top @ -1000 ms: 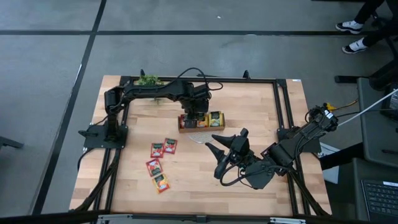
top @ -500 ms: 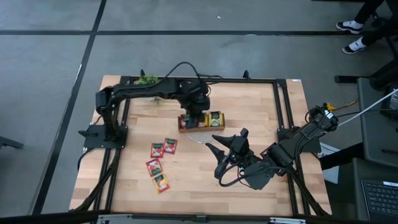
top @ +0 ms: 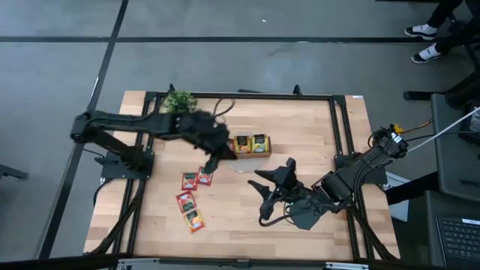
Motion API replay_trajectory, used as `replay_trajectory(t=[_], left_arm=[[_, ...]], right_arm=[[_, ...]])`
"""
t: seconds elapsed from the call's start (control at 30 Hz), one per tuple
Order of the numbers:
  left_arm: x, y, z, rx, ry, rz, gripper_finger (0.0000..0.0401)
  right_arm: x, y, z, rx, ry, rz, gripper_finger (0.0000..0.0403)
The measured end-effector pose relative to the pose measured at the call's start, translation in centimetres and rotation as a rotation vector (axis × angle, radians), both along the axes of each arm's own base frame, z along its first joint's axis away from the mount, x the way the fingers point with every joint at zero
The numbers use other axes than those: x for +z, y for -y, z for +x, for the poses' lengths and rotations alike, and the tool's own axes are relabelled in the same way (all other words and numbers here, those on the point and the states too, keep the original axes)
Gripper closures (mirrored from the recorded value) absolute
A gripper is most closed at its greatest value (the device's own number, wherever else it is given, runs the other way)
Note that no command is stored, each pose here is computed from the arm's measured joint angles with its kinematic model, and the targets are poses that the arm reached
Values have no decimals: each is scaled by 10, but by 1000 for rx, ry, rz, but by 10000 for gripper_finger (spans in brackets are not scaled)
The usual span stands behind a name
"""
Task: Pick & Place Tea
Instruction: Put the red tea bag into the left section of the wooden organizer
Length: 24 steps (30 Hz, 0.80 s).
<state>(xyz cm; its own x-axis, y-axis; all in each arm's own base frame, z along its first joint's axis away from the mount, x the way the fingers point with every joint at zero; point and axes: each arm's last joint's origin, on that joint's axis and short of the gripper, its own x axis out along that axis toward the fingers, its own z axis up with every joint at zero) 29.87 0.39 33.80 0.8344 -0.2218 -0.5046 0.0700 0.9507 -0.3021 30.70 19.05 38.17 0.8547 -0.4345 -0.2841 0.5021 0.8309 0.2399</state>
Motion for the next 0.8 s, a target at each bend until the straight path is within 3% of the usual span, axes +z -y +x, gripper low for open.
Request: replay_trajectory(t=[0.13,0.33,0.6,0.8], left_arm=[[0,29,-26,11,75,-7,387],[-4,62,-64,119,186,-20,382],[-21,89,-93,147,160,-80,365],[-27,103,-111,219,180,-31,353]], right_arm=[[-3,7,9,62,-34,57,240],[-18,14,28,123,-103,102,240],[-36,18,56,238,-129,205,240],[-53,27,77,278,-152,257,240]])
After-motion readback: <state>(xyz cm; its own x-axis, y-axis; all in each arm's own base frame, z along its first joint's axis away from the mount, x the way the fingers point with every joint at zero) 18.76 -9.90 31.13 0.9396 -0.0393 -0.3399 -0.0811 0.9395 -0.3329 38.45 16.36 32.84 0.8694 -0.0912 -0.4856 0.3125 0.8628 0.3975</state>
